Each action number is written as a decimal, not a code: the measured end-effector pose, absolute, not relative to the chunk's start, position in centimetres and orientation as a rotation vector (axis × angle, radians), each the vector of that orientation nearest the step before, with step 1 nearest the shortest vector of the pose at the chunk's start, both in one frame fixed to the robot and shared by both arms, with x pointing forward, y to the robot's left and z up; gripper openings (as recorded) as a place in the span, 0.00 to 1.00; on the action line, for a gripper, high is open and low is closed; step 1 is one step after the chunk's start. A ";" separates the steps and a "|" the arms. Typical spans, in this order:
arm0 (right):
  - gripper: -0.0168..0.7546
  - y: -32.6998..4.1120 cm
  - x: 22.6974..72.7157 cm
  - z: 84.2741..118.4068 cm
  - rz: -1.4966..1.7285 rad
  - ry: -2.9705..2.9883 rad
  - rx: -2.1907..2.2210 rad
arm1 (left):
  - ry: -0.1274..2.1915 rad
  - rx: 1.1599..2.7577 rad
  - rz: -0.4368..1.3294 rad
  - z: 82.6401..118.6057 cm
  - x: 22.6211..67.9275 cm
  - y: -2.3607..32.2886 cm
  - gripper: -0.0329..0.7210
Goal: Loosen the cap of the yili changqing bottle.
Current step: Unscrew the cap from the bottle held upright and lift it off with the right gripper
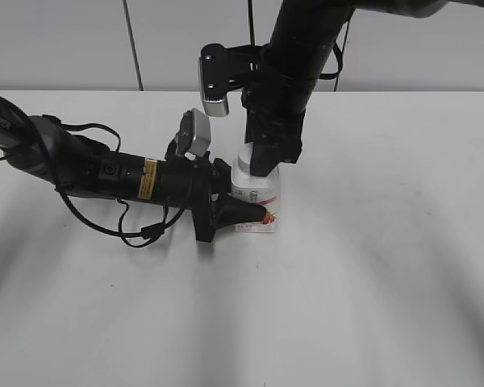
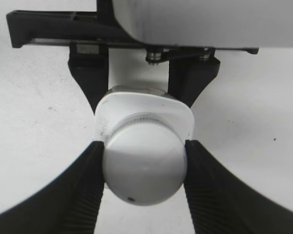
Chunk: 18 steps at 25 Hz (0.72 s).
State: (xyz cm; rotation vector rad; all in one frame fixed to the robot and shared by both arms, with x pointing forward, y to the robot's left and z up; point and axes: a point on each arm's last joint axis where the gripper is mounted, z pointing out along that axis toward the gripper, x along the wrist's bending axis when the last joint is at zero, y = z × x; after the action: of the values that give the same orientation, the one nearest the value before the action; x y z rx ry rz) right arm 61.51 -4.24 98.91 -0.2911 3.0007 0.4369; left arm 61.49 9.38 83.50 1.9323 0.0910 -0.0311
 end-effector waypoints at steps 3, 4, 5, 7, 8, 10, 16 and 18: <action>0.53 -4.2 61.5 98.9 0.437 3.001 -0.291 | 0.091 1.932 -0.031 83.5 61.5 9.4 0.54; 0.53 -4.2 61.5 98.9 0.437 3.000 -0.292 | 0.091 1.932 -0.031 83.5 61.5 9.4 0.54; 0.53 -4.2 61.5 98.9 0.437 3.000 -0.292 | 0.091 1.932 -0.031 83.5 61.5 9.4 0.54; 0.53 -4.2 61.5 98.9 0.437 3.000 -0.292 | 0.091 1.932 -0.031 83.5 61.5 9.4 0.54; 0.53 -4.2 61.5 98.9 0.437 3.000 -0.292 | 0.091 1.932 -0.031 83.5 61.5 9.4 0.54; 0.53 -4.2 61.5 98.9 0.437 3.000 -0.292 | 0.091 1.932 -0.031 83.5 61.5 9.4 0.54; 0.55 -4.2 61.5 98.9 0.438 2.999 -0.292 | 0.092 1.931 -0.033 83.5 61.5 9.4 0.54; 0.55 -4.2 61.5 98.9 0.440 2.998 -0.291 | 0.092 1.930 -0.034 83.5 61.5 9.4 0.54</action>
State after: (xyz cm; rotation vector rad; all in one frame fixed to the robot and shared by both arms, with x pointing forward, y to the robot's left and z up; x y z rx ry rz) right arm 61.53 -4.22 98.91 -0.2910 2.9980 0.4396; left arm 61.48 9.37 83.52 1.9300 0.0915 -0.0340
